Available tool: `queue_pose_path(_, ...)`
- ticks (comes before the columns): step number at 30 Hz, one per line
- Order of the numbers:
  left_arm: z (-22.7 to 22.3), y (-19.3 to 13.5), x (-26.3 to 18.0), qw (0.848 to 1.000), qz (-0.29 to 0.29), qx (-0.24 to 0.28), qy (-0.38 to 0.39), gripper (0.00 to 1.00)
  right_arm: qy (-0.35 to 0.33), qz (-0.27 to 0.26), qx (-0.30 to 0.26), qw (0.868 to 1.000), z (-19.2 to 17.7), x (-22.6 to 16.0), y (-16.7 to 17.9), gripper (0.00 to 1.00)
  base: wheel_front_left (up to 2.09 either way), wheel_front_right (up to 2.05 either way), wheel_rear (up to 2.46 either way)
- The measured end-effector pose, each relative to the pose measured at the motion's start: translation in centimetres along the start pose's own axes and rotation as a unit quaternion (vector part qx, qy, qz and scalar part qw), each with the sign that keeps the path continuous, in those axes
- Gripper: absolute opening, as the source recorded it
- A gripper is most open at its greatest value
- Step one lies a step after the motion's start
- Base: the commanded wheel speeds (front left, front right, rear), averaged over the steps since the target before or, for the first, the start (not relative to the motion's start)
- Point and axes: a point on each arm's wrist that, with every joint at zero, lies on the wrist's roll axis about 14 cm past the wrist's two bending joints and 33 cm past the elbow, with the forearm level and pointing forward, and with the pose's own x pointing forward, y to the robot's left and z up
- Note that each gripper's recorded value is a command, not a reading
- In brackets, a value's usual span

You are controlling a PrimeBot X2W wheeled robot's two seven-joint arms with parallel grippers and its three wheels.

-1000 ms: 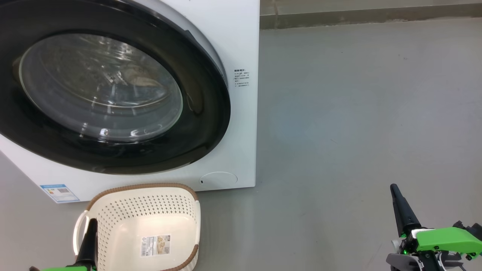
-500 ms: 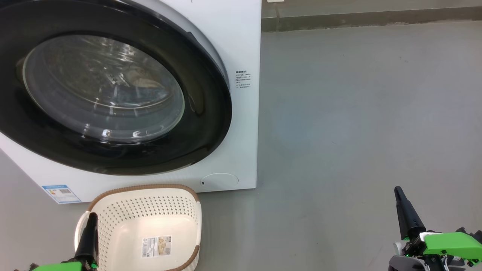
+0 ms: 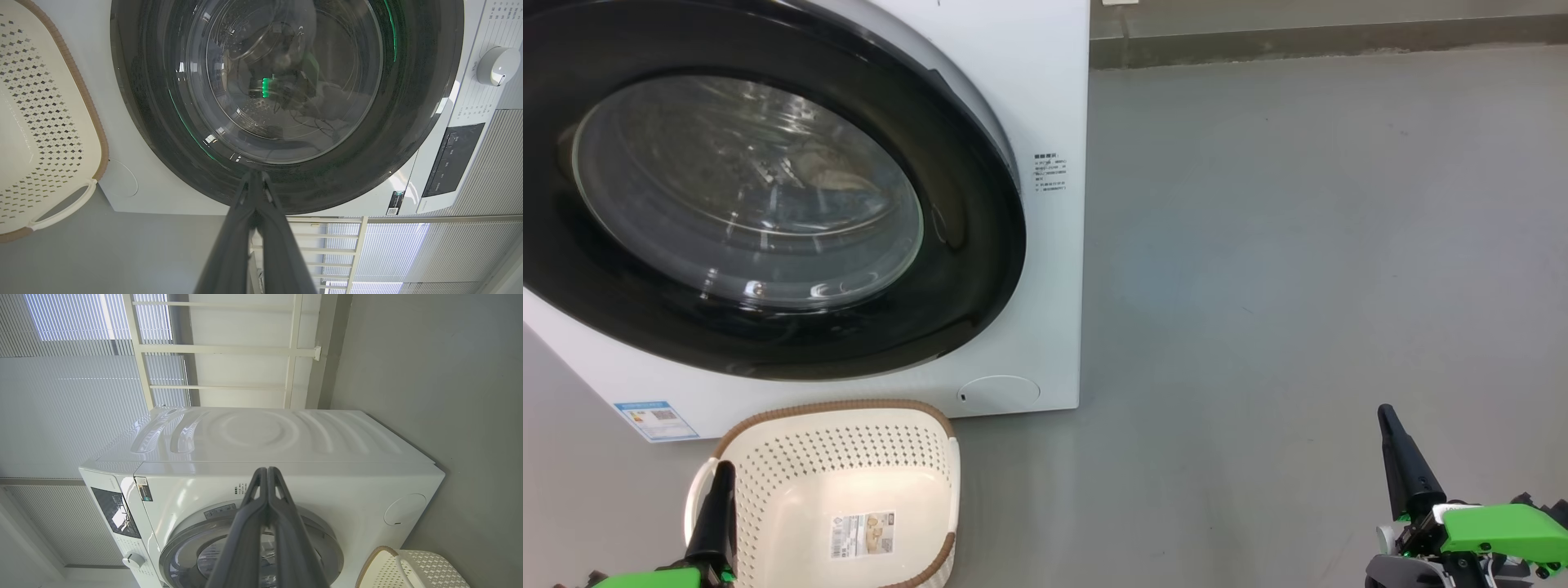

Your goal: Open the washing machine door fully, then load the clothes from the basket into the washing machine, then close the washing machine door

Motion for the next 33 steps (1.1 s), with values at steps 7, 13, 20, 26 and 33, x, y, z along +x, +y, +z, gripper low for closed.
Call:
queue_pose_path(7,0.01,0.00,0.00,1.000,0.000,0.000,0.000,0.00,0.000,0.000,0.000,1.000,0.00,0.00,0.00,0.00,0.00,0.00,0.00)
queue_pose_path(13,0.01,0.00,0.00,1.000,0.000,0.000,0.000,0.00,0.000,0.000,0.000,1.000,0.01,0.00,0.00,0.00,0.00,0.00,0.00)
queue_pose_path(20,0.01,-0.01,0.00,1.000,0.000,0.000,0.000,0.00,0.000,0.000,0.000,1.000,0.00,0.00,0.00,0.00,0.00,0.00,0.00)
queue_pose_path(26,0.01,-0.01,0.00,1.000,0.000,0.000,0.000,0.00,0.000,0.000,0.000,1.000,0.00,0.00,0.00,0.00,0.00,0.00,0.00)
queue_pose_path(33,0.02,-0.01,0.00,1.000,0.000,0.000,0.000,0.00,0.000,0.000,0.000,1.000,0.01,0.00,0.00,0.00,0.00,0.00,0.00)
